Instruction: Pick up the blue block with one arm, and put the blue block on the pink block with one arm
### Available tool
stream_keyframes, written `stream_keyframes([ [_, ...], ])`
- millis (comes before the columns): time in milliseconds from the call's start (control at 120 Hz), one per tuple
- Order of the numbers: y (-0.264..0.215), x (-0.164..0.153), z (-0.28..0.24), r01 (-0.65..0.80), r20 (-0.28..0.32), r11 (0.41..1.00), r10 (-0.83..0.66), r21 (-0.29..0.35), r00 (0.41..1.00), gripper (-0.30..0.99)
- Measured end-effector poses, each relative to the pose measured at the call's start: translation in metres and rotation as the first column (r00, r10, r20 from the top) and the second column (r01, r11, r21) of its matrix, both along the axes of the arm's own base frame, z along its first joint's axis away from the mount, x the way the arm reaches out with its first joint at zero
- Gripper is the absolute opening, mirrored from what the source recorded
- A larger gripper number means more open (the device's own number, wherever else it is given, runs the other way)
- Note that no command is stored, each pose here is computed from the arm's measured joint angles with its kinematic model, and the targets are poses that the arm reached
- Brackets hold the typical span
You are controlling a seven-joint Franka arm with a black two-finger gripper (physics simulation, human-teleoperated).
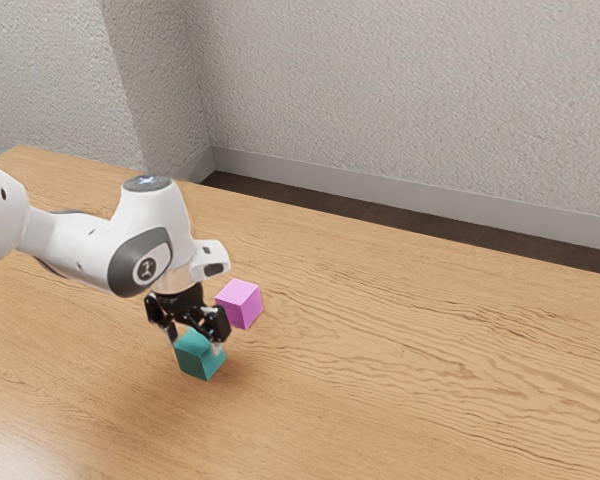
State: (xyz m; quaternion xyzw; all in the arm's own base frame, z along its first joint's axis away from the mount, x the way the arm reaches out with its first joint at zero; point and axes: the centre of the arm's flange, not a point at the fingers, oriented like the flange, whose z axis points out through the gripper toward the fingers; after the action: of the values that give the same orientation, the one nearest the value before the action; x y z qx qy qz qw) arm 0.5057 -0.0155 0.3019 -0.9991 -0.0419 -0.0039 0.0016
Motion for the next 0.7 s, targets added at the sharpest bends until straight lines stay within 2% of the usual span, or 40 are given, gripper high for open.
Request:
stream_keyframes([
  [483, 0.008, 0.015, -0.035, 0.085, -0.016, 0.996, -0.085, 0.034, 0.996, 0.69],
  [700, 0.005, 0.018, -0.040, 0.087, -0.011, 0.996, -0.086, 0.017, 0.996, 0.69],
])
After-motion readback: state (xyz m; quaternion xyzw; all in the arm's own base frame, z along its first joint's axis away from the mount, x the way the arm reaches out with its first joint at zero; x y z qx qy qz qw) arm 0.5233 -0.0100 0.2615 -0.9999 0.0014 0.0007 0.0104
